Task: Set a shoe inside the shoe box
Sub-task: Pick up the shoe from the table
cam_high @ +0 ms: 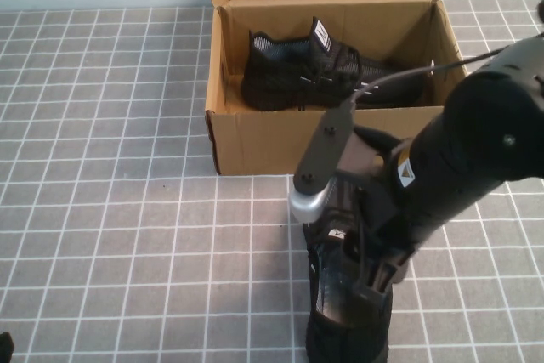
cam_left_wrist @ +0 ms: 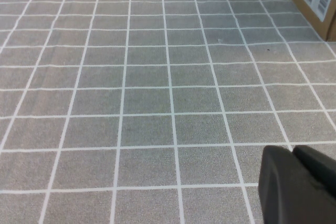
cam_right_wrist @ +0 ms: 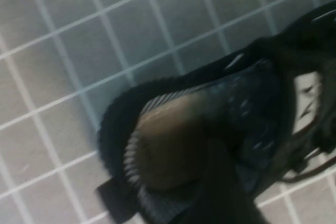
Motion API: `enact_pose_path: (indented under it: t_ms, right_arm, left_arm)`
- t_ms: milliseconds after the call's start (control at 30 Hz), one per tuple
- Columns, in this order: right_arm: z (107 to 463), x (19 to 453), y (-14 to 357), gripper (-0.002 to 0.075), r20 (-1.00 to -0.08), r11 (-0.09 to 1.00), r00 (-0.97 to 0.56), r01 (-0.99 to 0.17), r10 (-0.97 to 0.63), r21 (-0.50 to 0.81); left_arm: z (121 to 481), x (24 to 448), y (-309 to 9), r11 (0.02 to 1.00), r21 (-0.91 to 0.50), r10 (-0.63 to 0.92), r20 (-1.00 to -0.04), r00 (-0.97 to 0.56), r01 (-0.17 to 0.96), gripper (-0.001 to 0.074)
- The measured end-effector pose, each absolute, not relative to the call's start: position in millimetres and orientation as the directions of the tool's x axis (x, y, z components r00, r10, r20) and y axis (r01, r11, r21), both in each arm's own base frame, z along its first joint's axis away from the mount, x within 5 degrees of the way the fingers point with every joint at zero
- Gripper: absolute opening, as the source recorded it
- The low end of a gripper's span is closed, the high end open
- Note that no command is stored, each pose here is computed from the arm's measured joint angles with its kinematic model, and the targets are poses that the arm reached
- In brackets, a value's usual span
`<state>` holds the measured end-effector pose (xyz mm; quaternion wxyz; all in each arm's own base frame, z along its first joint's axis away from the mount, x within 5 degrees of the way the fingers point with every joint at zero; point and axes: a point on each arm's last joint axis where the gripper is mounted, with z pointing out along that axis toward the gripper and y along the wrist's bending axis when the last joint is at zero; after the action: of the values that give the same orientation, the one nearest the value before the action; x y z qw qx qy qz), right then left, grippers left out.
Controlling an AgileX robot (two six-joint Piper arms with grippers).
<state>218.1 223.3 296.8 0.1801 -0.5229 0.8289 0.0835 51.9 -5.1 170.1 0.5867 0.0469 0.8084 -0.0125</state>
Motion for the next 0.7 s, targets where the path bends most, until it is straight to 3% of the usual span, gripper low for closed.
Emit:
enact_pose_path:
  t_ms: [300,700]
  right_arm:
    - [287,233,233,0.0426,-0.436,0.443,-0.358,-0.890,-0.826,-0.109]
    - [259,250,235,0.0428,-0.338,0.438,-0.357,-0.876,-0.871,-0.204]
  left_arm:
    - [170,52,-5,0.995,0.035,0.061,-0.950,-0.307,0.091,-0.0001]
    - [170,52,-5,0.995,0.035,0.061,-0.950,-0.307,0.091,-0.0001]
